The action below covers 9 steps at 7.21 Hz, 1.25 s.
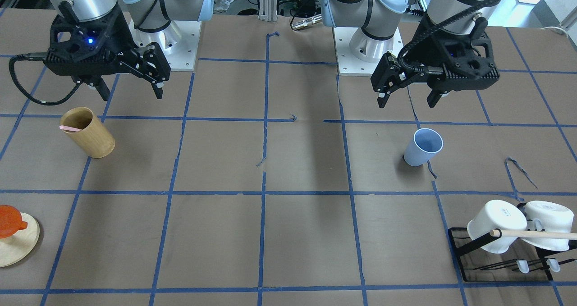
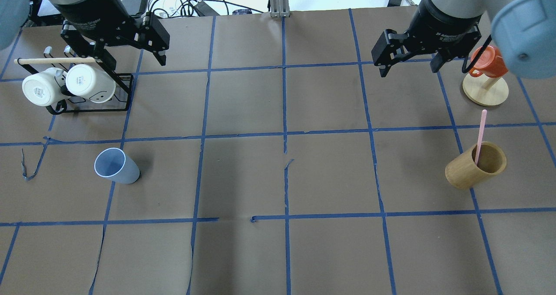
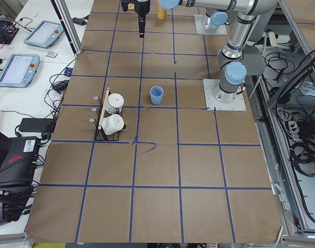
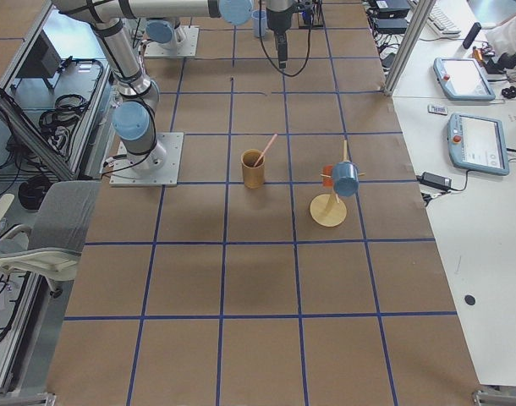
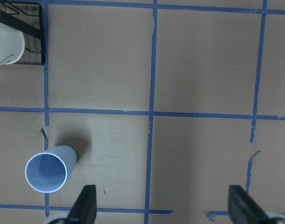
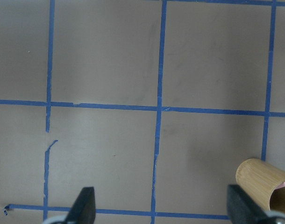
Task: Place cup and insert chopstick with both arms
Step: 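Lower the left gripper onto the light blue cup and grasp it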
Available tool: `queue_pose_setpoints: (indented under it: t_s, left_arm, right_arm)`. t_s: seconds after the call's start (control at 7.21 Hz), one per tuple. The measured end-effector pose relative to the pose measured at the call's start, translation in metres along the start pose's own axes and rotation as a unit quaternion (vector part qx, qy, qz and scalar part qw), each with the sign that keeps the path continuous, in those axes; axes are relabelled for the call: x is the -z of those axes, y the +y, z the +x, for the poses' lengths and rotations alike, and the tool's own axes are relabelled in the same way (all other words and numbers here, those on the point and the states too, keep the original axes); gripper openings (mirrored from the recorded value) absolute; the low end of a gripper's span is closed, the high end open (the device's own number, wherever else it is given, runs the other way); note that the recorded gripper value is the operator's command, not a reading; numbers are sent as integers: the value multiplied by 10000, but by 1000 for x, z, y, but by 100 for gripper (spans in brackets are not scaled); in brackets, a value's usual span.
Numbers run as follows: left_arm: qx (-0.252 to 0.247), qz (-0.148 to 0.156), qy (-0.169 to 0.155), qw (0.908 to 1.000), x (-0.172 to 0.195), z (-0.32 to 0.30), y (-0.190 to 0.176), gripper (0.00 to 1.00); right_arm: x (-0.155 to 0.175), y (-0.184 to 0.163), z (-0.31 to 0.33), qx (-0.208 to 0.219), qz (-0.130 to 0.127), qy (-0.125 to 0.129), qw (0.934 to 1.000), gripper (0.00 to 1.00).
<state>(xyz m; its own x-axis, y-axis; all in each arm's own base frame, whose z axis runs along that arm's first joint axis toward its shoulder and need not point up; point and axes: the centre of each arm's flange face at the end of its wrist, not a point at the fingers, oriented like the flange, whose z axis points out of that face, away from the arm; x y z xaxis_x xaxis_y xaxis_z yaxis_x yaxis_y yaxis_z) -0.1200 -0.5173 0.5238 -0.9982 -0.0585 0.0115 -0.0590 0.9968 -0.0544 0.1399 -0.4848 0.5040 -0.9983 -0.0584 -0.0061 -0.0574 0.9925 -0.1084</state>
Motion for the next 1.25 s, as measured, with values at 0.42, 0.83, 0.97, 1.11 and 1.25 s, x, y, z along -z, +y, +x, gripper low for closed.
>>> queue_pose_setpoints:
  t_s: [0.42,0.83,0.97,1.11,1.25]
  left_arm:
    - [238,-621,7,9978,-74,-51,-2,100]
    - [42,-797,-219,9966,-187,-101,6,100]
    - [64,-989,-277,9947,-217,-122,17,100]
    - [79,-1118,-266,9933,-237,-140,26,100]
    - [88,-1218,-234,9922,-252,-148,33,90]
  right_arm:
    - [0,0,0,5,10,-3,10000,100]
    - [-1,0,1,-1,5,3,10000,100]
    - [-1,0,1,-4,1,5,10000,100]
    - [-1,0,1,-6,-3,8,10000,100]
    - [-1,1,1,7,-15,8,10000,100]
